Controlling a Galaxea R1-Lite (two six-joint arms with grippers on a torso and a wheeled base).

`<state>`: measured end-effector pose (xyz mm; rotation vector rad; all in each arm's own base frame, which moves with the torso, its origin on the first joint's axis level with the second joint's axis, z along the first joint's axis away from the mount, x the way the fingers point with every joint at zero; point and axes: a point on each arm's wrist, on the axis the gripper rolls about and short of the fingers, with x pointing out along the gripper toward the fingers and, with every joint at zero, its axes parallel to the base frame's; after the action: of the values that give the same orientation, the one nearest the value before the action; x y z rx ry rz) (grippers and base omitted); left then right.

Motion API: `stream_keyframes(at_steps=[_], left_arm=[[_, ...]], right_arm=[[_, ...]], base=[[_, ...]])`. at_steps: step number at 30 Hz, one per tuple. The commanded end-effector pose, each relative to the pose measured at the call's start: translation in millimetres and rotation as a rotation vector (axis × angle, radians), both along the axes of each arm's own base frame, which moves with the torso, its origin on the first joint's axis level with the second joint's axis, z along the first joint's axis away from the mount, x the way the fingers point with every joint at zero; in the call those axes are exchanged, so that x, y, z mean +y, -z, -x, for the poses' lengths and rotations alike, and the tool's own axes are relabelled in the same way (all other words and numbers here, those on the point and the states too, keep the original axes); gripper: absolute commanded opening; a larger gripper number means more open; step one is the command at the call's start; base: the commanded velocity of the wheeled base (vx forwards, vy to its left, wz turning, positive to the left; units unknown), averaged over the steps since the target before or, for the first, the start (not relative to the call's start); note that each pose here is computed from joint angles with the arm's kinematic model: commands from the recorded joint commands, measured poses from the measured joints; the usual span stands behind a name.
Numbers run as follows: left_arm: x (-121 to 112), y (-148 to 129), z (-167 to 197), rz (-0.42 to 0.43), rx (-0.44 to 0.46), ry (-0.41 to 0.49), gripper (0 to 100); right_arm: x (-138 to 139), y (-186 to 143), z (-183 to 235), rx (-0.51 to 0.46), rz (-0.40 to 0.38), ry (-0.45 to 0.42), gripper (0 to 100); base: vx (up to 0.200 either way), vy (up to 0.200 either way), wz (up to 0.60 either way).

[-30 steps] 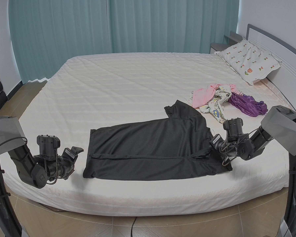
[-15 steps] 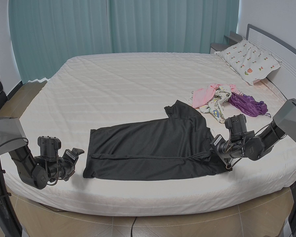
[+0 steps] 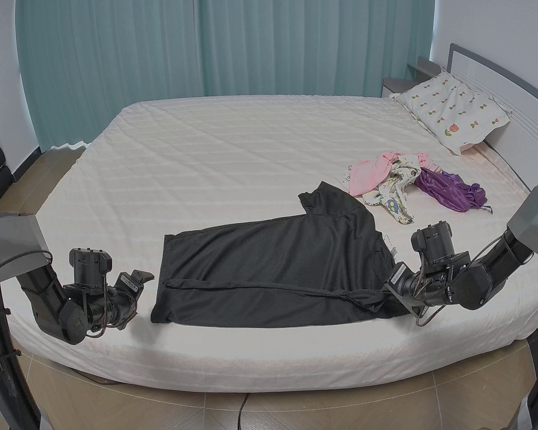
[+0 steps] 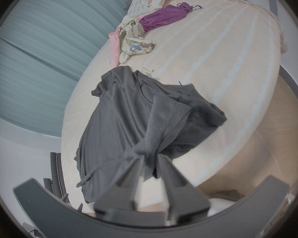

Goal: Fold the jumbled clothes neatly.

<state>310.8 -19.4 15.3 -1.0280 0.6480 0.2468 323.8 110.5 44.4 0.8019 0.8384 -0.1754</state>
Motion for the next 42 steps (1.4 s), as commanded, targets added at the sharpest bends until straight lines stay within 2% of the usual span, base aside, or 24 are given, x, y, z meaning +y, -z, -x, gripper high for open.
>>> stream_keyframes(at_steps=[1,8,12,24,33,34,42], left_arm=[[0,0,0,0.000,0.000,0.000,100],[0,1,1,0.000,0.003,0.000,100],[0,0,1,0.000,0.003,0.000,100],[-3,3,5,0.001,0.019,0.009,100],[-3,6,5,-0.001,0.029,0.009,100],[-3,6,5,-0.001,0.029,0.009,100],[-3,5,4,-0.001,0.026,0.009,100]], right_arm=[[5,8,20,0.051,0.027,-0.030,100],[-1,1,29,0.046,0.028,-0.031,100],[-13,0,13,0.016,0.034,-0.019,100],[-33,26,-4,-0.006,0.003,0.036,100],[-35,36,-7,-0.011,-0.008,0.037,100],[-35,37,-8,-0.016,-0.010,0.038,0],[-36,34,-4,-0.048,-0.014,0.043,0]], base=[[0.000,0.000,0.00],[0.000,0.000,0.00],[0.000,0.000,0.00],[0.000,0.000,0.00],[0.000,0.000,0.00],[0.000,0.000,0.00],[0.000,0.000,0.00]])
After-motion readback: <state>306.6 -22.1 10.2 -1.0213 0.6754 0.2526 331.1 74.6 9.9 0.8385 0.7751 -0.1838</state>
